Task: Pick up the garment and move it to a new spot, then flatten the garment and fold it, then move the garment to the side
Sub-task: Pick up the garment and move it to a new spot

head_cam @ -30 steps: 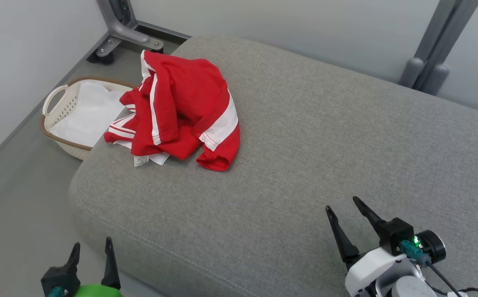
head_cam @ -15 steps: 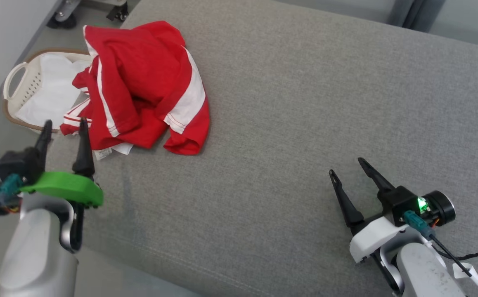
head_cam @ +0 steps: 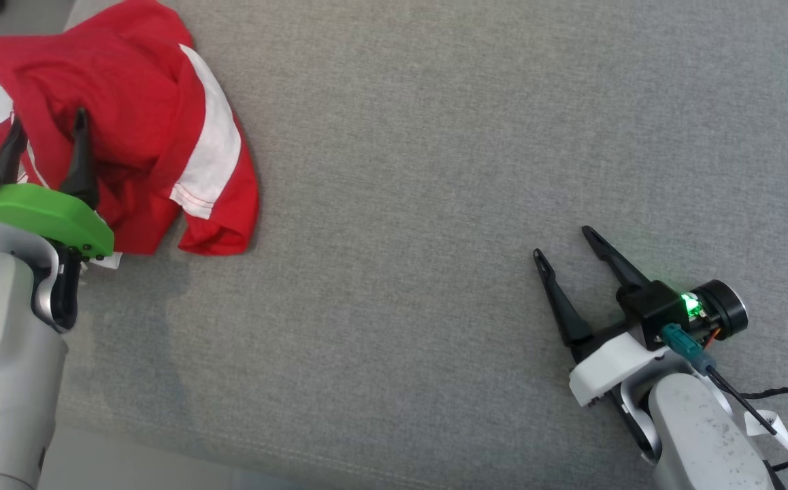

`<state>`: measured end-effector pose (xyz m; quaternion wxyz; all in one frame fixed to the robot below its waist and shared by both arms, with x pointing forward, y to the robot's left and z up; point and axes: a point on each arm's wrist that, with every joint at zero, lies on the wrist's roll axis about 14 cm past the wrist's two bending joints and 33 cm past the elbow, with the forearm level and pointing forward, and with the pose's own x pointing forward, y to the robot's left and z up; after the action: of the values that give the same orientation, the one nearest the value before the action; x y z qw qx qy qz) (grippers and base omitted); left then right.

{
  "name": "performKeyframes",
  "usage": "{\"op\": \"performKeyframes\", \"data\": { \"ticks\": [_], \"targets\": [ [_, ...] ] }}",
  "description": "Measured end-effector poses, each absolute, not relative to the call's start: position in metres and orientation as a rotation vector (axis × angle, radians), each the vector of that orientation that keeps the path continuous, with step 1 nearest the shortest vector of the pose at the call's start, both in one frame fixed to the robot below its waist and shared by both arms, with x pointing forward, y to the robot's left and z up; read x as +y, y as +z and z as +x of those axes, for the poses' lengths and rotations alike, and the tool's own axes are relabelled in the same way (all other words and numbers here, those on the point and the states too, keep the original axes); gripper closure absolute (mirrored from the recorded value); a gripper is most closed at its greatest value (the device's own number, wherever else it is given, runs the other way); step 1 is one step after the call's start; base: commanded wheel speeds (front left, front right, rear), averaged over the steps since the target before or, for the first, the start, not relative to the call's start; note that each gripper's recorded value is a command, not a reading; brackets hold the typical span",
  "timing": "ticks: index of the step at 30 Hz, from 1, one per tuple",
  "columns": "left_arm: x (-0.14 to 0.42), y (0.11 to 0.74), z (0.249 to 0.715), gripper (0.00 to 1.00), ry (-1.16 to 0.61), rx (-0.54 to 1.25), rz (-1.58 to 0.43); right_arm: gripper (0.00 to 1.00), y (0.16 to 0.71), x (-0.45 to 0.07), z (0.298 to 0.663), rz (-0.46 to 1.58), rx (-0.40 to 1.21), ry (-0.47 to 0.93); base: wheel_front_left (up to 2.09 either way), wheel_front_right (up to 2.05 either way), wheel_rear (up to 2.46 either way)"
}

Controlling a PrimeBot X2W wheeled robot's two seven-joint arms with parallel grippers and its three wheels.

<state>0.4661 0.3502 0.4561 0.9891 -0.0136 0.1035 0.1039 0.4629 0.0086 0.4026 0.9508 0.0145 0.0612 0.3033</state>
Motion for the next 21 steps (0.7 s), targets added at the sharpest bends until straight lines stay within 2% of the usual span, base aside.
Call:
{"op": "performKeyframes", "data": {
  "ticks": [5,6,7,8,13,17,21],
  "targets": [
    [0.357,0.421,0.471,0.0,0.242,0.333,-0.077,0.0,0.394,-0.004,0.467,0.03,0.14,0.581,0.0,0.0,0.0],
    [0.356,0.416,0.471,0.04,0.245,0.347,-0.082,0.0,0.393,-0.006,0.467,0.029,0.142,0.575,0.0,0.0,0.0],
    [0.355,0.411,0.472,0.55,0.243,0.359,-0.082,0.0,0.391,-0.009,0.468,0.029,0.146,0.568,0.0,0.0,0.0],
    [0.352,0.408,0.474,1.0,0.233,0.367,-0.074,0.0,0.39,-0.011,0.468,0.028,0.147,0.561,0.0,0.0,0.0],
    [0.35,0.42,0.485,1.0,0.192,0.335,-0.019,0.0,0.394,-0.016,0.469,0.017,0.139,0.552,0.0,0.0,0.0],
    [0.352,0.478,0.504,1.0,0.155,0.173,0.033,0.0,0.402,-0.017,0.465,0.017,0.13,0.548,0.0,0.0,0.0],
    [0.33,0.536,0.515,1.0,0.073,0.008,0.08,0.0,0.409,-0.019,0.454,0.025,0.133,0.538,0.0,0.0,0.0]
  ]
}}
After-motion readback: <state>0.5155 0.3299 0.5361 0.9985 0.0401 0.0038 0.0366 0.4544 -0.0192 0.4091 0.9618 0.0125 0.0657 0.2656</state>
